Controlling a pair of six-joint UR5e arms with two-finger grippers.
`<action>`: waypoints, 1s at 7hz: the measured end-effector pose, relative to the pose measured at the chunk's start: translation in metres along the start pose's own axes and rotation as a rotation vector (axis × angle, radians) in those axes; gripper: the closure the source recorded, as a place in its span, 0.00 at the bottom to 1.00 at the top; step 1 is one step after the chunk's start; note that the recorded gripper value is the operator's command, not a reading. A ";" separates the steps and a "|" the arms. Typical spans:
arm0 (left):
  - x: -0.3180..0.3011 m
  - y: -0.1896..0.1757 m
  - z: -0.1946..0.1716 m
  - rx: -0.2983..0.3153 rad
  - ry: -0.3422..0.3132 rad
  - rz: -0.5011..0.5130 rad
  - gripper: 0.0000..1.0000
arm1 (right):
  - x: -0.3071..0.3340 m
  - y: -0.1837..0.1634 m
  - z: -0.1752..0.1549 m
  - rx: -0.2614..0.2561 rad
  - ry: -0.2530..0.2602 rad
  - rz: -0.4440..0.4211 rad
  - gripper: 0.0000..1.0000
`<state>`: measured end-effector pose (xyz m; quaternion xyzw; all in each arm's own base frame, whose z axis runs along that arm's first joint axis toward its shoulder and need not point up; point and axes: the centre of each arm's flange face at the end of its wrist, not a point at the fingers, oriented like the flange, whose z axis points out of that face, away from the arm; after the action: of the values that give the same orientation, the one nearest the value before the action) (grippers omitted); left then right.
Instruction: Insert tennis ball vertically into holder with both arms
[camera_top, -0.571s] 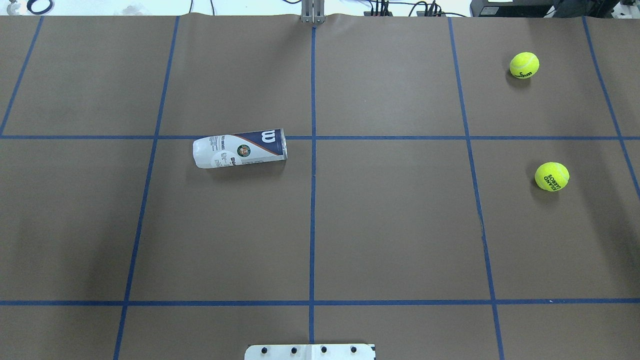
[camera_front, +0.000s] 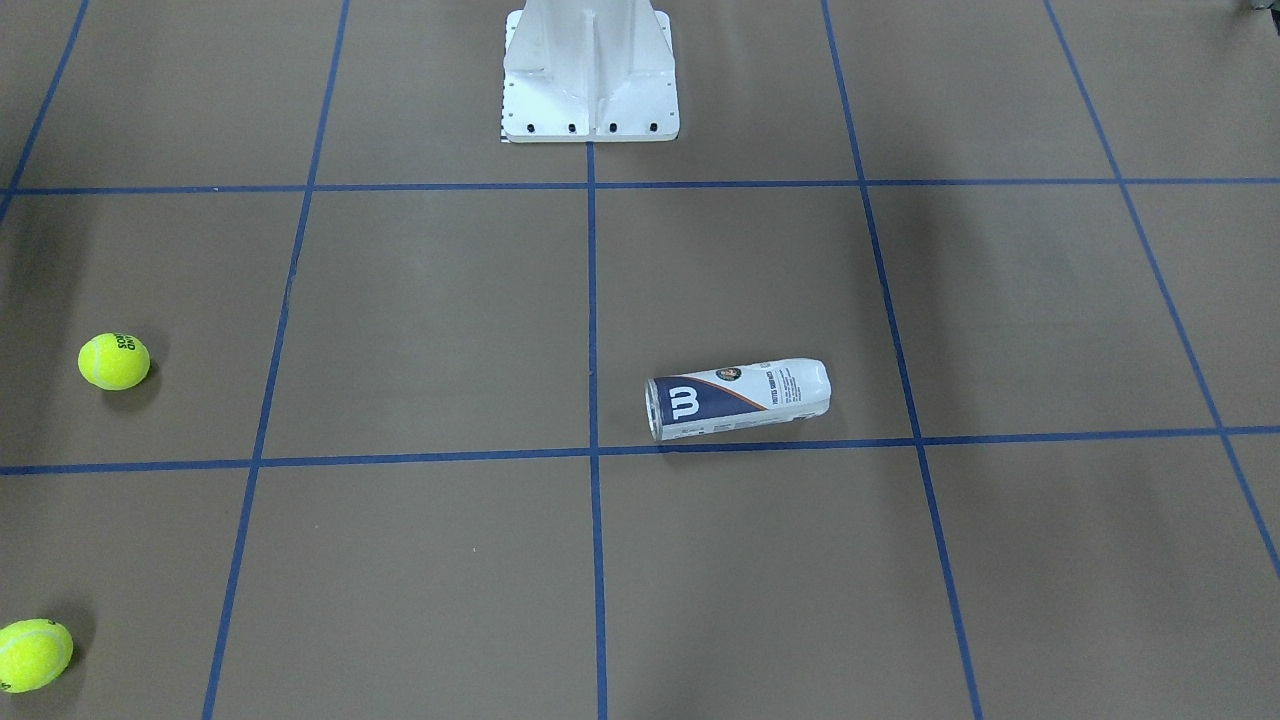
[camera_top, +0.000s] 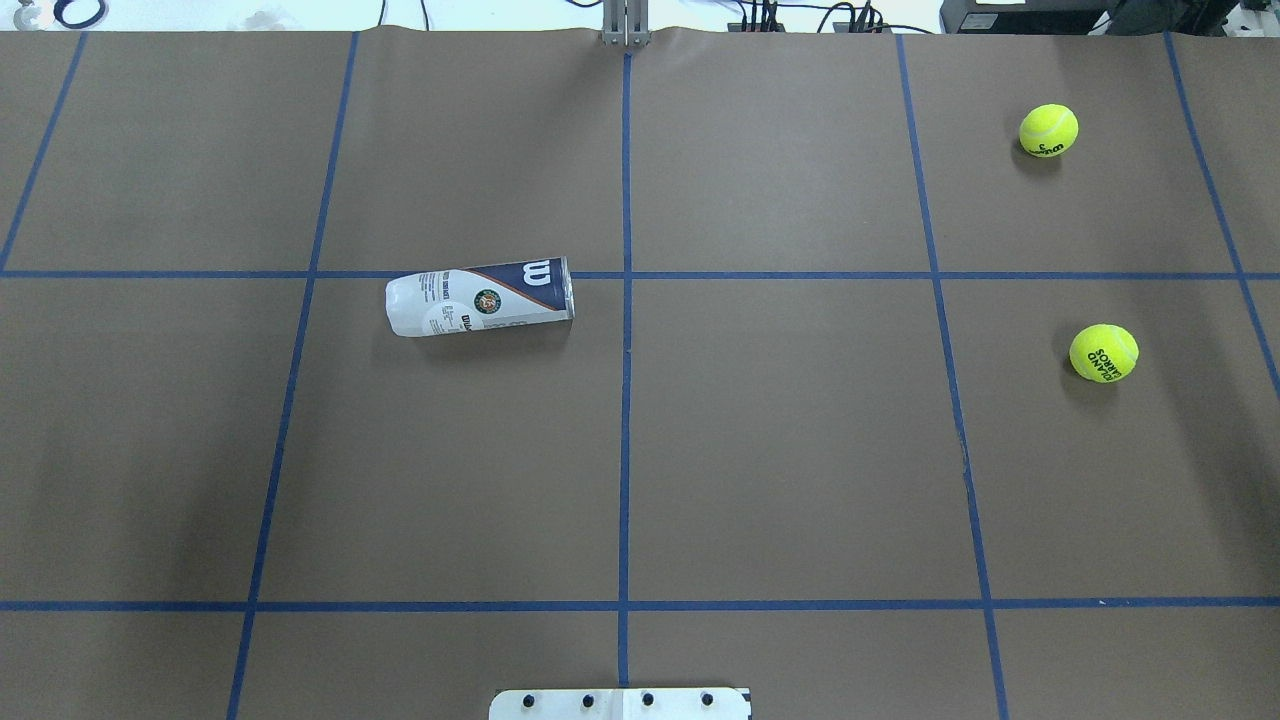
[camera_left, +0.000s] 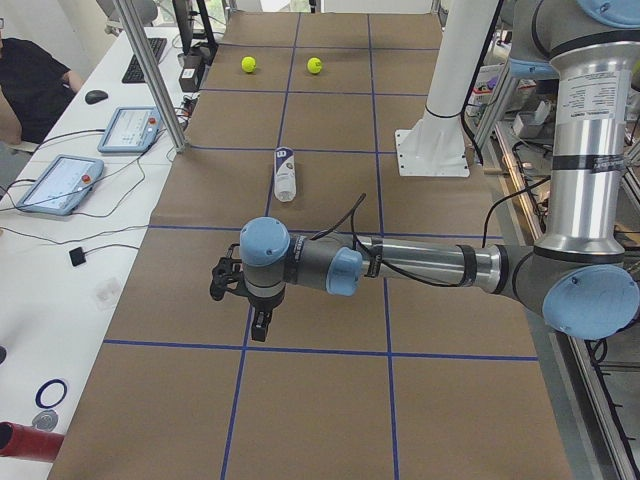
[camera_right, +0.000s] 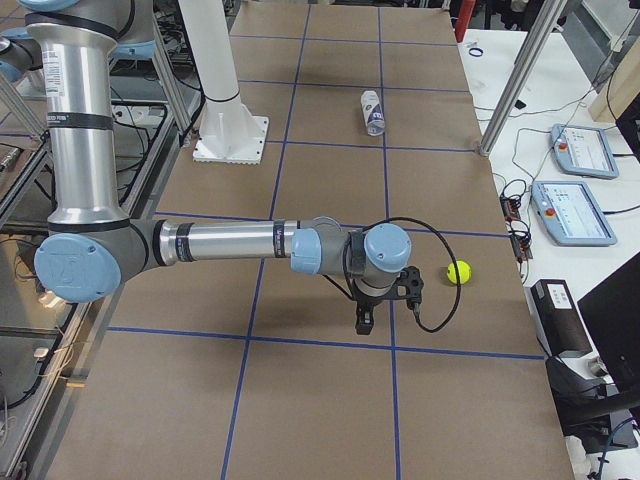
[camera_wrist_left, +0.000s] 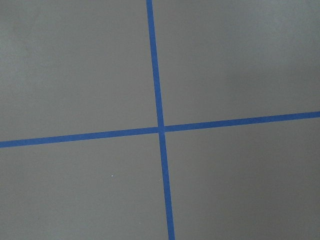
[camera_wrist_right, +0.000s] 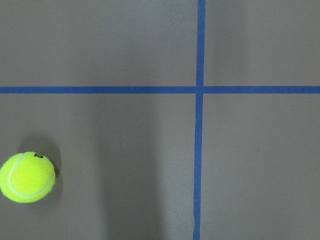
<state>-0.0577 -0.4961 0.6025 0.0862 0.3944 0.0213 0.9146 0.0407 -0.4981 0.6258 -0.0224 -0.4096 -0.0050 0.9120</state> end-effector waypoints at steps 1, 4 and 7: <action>0.009 -0.008 -0.008 0.020 0.001 0.021 0.00 | 0.000 -0.001 -0.001 0.001 0.000 0.000 0.00; 0.080 -0.061 -0.040 0.162 0.087 0.238 0.00 | -0.001 -0.001 -0.001 0.001 0.000 0.000 0.00; 0.261 -0.140 -0.027 0.186 0.164 0.550 0.02 | 0.000 -0.002 0.000 0.000 -0.001 0.001 0.00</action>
<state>0.0984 -0.6024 0.3721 0.2712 0.4289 0.2389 0.8279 0.0405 -0.4998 0.6254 -0.0229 -0.4100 -0.0045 0.9118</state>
